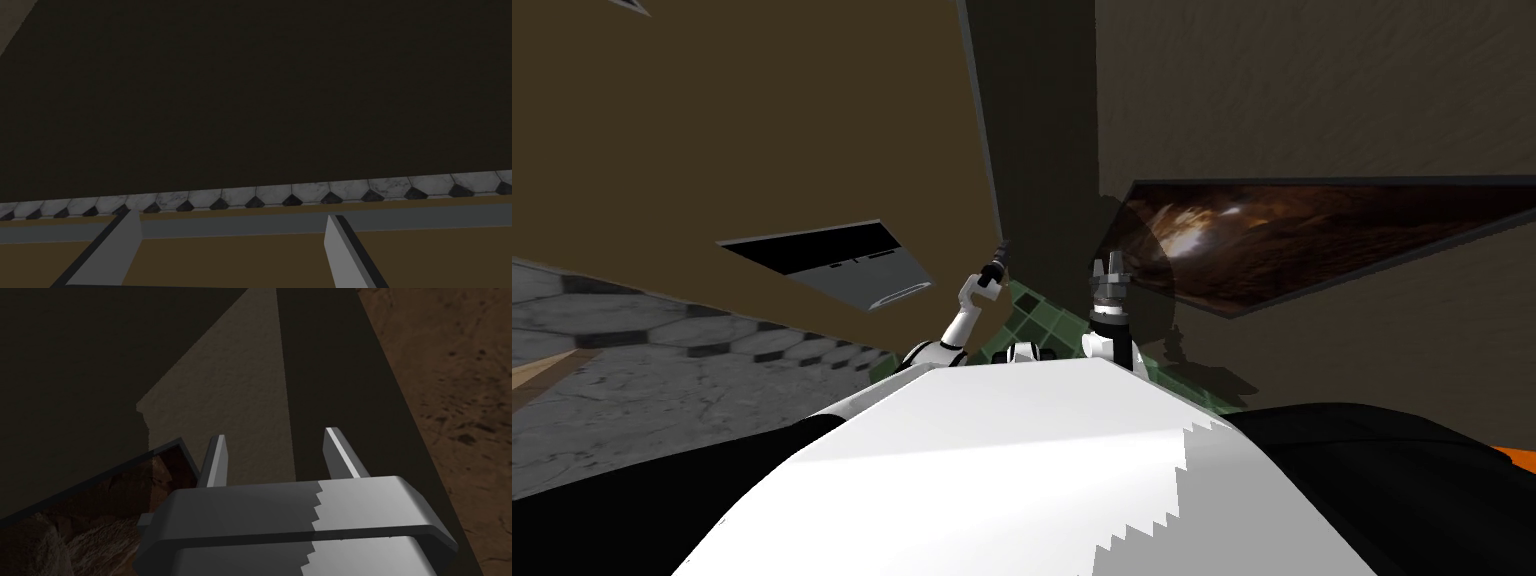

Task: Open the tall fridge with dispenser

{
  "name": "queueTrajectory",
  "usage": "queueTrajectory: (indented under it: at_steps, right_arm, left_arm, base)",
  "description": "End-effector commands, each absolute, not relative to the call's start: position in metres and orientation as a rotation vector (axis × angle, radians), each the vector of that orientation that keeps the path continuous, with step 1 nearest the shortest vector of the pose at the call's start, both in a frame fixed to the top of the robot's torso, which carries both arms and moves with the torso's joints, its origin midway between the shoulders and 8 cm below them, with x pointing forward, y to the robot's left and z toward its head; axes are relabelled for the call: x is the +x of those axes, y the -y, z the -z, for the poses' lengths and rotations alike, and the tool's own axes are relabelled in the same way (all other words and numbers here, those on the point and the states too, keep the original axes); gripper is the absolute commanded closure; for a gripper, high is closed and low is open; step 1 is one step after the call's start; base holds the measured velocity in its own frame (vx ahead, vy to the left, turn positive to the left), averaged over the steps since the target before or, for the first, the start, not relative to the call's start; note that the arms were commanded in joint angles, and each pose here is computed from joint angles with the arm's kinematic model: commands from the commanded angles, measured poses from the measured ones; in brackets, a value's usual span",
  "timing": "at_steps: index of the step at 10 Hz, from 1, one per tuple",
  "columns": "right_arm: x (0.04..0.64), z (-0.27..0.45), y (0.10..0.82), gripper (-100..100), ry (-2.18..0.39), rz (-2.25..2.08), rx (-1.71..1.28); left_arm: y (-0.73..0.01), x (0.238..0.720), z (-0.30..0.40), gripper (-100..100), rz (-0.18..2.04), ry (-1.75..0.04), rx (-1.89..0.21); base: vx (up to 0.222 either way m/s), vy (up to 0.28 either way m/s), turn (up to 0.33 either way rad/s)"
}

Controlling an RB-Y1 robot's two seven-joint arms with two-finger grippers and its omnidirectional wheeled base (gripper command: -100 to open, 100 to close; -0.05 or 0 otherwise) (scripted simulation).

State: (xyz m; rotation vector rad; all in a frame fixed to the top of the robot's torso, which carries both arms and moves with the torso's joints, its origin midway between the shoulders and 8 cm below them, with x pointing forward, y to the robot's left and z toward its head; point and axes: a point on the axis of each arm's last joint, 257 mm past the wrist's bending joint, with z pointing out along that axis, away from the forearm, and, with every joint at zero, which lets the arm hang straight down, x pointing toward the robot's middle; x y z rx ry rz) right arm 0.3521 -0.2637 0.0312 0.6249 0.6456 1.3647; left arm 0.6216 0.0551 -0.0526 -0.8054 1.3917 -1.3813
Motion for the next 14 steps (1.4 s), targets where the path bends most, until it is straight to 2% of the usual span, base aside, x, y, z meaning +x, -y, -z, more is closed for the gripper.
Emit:
queueTrajectory:
  at_steps: [1, 2, 4, 14]
  right_arm:
    - [0.352, -0.031, 0.264, 0, -0.646, -1.365, 0.625]
    - [0.352, -0.031, 0.264, 0, -0.646, -1.365, 0.625]
    - [0.352, -0.031, 0.264, 0, -0.646, -1.365, 0.625]
    - [0.352, -0.031, 0.264, 0, -0.646, -1.365, 0.625]
  left_arm:
    - [-0.042, 0.635, 0.045, -100, 1.351, -1.426, -0.797]
    - [-0.039, 0.643, 0.058, -100, 1.307, -1.470, -0.820]
    - [-0.031, 0.645, 0.038, -100, 1.321, -1.453, -0.789]
    - [-0.010, 0.685, 0.011, -100, 1.122, -1.553, -0.773]
  base:
    - [0.027, 0.067, -0.040]
    - [0.030, 0.086, -0.059]
    - [0.010, 0.050, -0.029]
    - [0.018, 0.069, -0.067]
